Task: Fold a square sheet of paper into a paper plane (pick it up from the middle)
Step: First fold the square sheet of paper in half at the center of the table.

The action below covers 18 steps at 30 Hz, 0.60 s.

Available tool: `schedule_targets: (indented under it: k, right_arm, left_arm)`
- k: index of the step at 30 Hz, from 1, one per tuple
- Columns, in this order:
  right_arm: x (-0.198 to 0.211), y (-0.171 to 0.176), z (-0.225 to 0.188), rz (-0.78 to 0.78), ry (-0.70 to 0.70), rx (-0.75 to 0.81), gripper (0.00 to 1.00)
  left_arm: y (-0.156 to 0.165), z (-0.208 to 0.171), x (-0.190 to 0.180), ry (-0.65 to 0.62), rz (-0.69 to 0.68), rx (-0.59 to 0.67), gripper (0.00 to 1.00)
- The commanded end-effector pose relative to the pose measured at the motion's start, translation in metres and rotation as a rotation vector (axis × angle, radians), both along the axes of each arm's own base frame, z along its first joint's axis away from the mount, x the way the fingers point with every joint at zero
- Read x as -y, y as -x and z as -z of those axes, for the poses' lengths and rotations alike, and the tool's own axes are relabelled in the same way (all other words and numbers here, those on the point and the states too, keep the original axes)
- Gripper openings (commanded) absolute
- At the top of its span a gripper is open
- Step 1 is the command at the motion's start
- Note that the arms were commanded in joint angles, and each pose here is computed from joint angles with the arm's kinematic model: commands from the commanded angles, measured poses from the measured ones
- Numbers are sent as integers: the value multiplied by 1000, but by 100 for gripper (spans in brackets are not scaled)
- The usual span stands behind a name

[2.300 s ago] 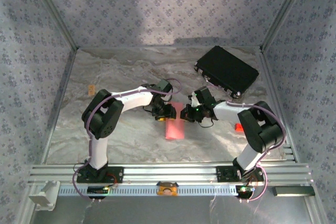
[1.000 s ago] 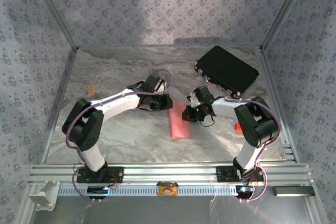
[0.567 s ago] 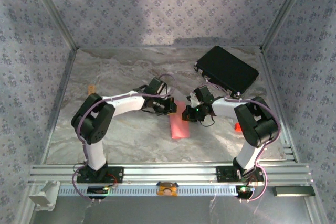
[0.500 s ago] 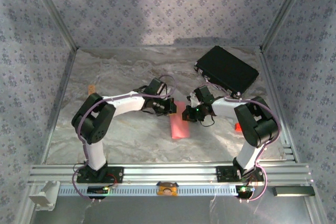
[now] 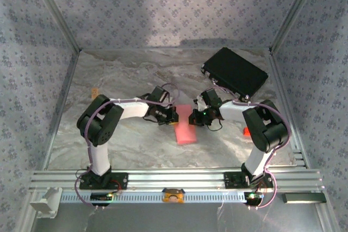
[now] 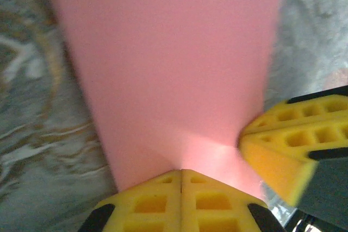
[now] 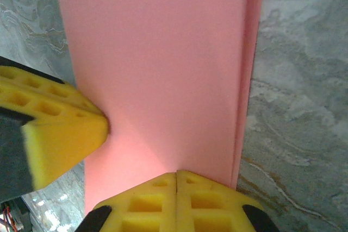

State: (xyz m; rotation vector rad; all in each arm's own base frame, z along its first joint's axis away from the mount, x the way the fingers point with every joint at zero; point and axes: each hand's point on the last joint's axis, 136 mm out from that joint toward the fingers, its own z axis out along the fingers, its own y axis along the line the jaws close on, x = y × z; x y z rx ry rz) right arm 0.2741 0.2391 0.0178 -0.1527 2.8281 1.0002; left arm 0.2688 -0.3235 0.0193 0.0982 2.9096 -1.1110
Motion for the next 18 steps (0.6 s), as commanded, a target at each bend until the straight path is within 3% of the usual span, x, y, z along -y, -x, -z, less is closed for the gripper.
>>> schedule_targets:
  k: [1, 5, 13, 18]
  right_arm:
    - [24, 19, 33, 42, 135, -103, 0]
    - [25, 18, 33, 43, 139, -102, 0]
    - [25, 18, 31, 45, 136, -97, 0]
    - [23, 18, 30, 42, 126, -97, 0]
  left_arm:
    - [4, 21, -10, -37, 9, -3, 0]
    - [4, 26, -11, -43, 7, -12, 0]
    - [-14, -27, 8, 86, 18, 56, 1]
    - [-25, -30, 10, 149, 12, 50, 2]
